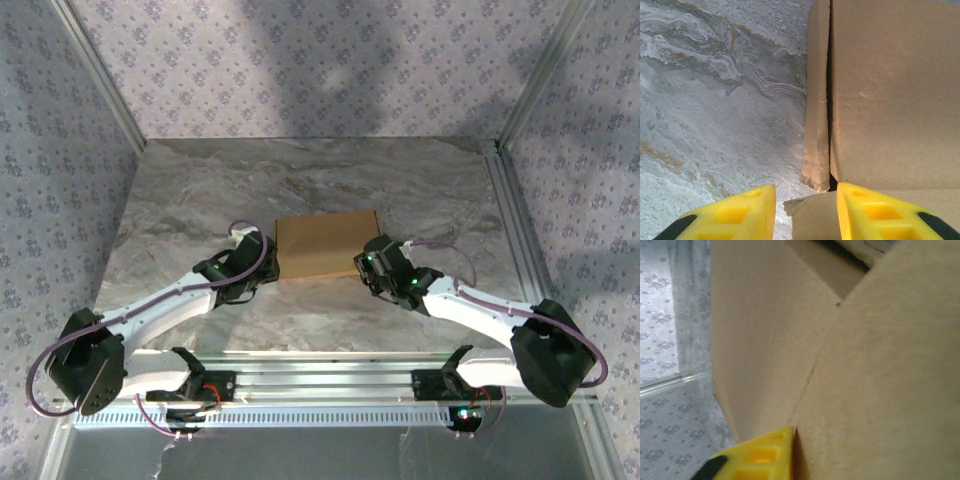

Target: Fold the paper box

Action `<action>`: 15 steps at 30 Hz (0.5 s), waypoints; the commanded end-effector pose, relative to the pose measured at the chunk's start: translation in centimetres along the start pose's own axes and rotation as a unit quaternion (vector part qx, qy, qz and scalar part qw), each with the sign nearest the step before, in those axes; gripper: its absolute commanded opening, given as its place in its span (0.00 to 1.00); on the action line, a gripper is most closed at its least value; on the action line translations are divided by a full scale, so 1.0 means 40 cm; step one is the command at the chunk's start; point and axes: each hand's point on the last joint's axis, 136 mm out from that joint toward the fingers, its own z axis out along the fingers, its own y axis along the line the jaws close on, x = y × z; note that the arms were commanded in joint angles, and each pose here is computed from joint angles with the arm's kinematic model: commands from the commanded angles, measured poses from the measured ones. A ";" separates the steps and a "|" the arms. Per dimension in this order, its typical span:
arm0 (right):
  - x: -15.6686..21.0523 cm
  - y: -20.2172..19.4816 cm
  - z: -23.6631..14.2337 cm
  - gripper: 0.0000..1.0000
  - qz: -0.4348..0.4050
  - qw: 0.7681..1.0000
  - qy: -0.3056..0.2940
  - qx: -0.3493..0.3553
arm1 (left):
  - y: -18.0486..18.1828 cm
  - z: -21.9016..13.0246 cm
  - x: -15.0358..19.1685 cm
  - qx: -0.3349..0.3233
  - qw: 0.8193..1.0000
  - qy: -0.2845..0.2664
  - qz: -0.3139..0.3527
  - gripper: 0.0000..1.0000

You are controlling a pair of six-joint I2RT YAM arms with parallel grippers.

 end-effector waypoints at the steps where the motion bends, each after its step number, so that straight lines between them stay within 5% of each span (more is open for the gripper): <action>1: 0.003 -0.057 0.005 0.29 -0.058 0.997 0.023 0.048 | -0.007 -0.020 -0.029 -0.004 1.000 -0.009 0.017 0.36; 7: -0.011 0.016 -0.088 0.54 -0.195 0.979 0.016 0.065 | -0.021 -0.071 -0.060 -0.001 0.999 -0.026 0.038 0.39; 15: -0.106 0.002 -0.220 0.61 -0.337 0.934 0.016 0.117 | -0.038 -0.117 -0.060 -0.017 0.992 0.009 0.123 0.43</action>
